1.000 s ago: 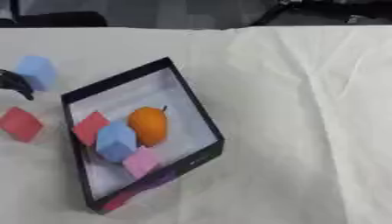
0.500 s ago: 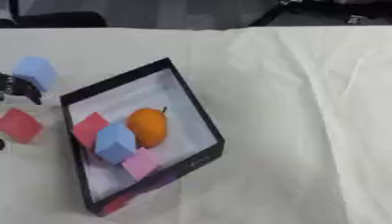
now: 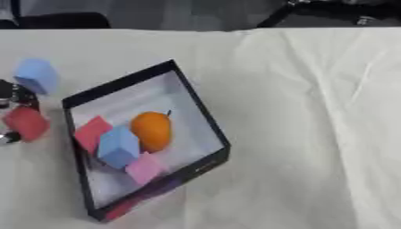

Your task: Pick up objects on the table and place them in the box.

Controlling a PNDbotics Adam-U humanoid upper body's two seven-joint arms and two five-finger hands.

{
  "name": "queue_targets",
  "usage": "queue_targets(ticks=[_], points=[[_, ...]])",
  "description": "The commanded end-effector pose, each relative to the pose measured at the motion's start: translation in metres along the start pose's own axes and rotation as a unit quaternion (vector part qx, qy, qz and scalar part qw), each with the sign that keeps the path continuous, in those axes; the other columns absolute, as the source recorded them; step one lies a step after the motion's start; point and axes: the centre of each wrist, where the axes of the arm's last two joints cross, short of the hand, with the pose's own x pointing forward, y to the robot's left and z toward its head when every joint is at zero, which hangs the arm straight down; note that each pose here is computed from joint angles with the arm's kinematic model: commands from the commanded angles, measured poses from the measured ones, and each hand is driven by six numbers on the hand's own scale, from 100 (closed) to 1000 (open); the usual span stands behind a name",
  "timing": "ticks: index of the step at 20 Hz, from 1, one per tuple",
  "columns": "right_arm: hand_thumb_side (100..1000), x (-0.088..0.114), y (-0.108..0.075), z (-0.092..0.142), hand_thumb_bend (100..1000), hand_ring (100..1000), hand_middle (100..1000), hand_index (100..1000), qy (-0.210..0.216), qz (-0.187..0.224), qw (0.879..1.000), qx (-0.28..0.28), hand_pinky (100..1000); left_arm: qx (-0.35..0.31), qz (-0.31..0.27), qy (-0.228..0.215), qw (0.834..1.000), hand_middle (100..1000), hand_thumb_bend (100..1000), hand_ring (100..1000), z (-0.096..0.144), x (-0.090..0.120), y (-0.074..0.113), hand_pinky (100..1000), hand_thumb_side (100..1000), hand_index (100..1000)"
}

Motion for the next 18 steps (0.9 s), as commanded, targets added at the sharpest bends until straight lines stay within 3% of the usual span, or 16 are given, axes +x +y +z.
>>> queue_targets(ticks=[1, 6, 10, 14, 18], points=[[560, 0.009, -0.005, -0.005, 100, 759, 732, 799, -0.015, 0.006, 1.000, -0.003, 867, 0.039, -0.007, 0.001, 0.999, 639, 101, 726, 0.022, 0.001, 0.028, 737, 100, 661], [557, 0.011, -0.006, -0.006, 100, 760, 728, 800, -0.018, 0.010, 1.000, -0.001, 868, 0.120, -0.030, -0.022, 0.992, 622, 100, 663, 0.050, 0.033, 0.088, 724, 100, 647], [551, 0.012, -0.007, -0.006, 100, 759, 728, 800, -0.021, 0.015, 1.000, 0.002, 868, 0.184, -0.037, -0.076, 0.979, 618, 100, 654, 0.064, 0.070, 0.140, 730, 100, 646], [546, 0.012, -0.006, -0.007, 100, 760, 729, 800, -0.022, 0.016, 1.000, 0.006, 867, 0.196, -0.017, -0.130, 0.972, 615, 100, 650, 0.059, 0.102, 0.175, 734, 100, 647], [543, 0.013, -0.004, -0.007, 100, 760, 730, 800, -0.022, 0.018, 1.000, 0.011, 866, 0.194, -0.008, -0.172, 0.966, 612, 100, 649, 0.044, 0.132, 0.197, 734, 100, 646]])
